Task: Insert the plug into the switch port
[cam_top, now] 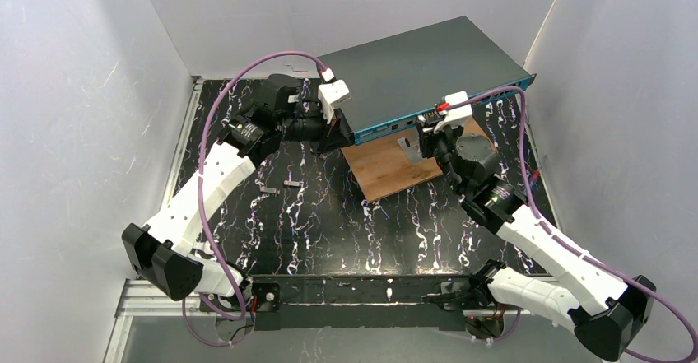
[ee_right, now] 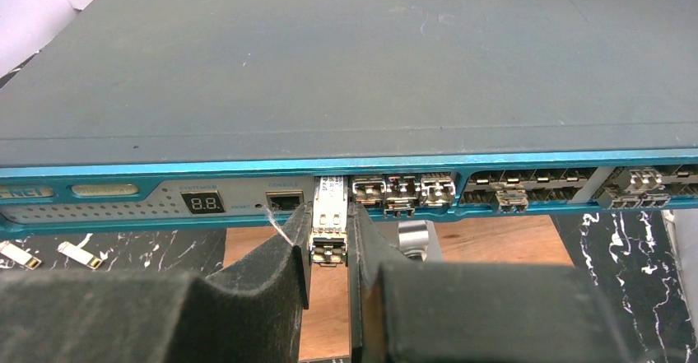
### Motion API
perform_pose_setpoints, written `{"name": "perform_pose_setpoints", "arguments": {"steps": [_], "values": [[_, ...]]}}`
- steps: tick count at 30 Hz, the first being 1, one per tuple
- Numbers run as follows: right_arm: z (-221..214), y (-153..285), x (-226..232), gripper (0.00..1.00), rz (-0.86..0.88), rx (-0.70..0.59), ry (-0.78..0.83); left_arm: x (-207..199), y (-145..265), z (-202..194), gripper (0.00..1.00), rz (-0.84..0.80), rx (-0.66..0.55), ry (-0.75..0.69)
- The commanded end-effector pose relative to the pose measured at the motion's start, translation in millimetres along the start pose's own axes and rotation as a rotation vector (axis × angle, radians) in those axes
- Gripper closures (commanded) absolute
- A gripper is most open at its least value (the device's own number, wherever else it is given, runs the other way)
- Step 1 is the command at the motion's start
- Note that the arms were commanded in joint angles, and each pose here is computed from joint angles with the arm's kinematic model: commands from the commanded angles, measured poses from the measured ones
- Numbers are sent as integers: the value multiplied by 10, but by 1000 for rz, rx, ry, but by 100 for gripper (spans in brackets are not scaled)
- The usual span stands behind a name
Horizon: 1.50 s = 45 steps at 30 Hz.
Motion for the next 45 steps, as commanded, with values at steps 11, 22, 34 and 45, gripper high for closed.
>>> {"name": "perform_pose_setpoints", "arguments": {"steps": [11, 22, 34, 45], "values": [[193, -28, -82, 82, -107, -29, -119, -165, 101, 100, 100, -56, -4, 42], [345, 193, -73, 37, -57, -20, -134, -140, 76, 87, 100, -45, 5, 63], [388, 339, -79, 40, -33, 52, -87, -117, 59, 93, 100, -38, 8, 63], [402, 294, -9, 98, 0, 101, -53, -107, 43, 98, 100, -44, 9, 66]]}}
Point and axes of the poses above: each gripper's point midway between its finger pads, its own y axis back along the fingers, its own x axis along the line the jaws close on, z = x × y, the point moved 5 cm from there along y, back along the fingers, and after that the axes turned 13 degrees about -y, right-handed, at the moved point
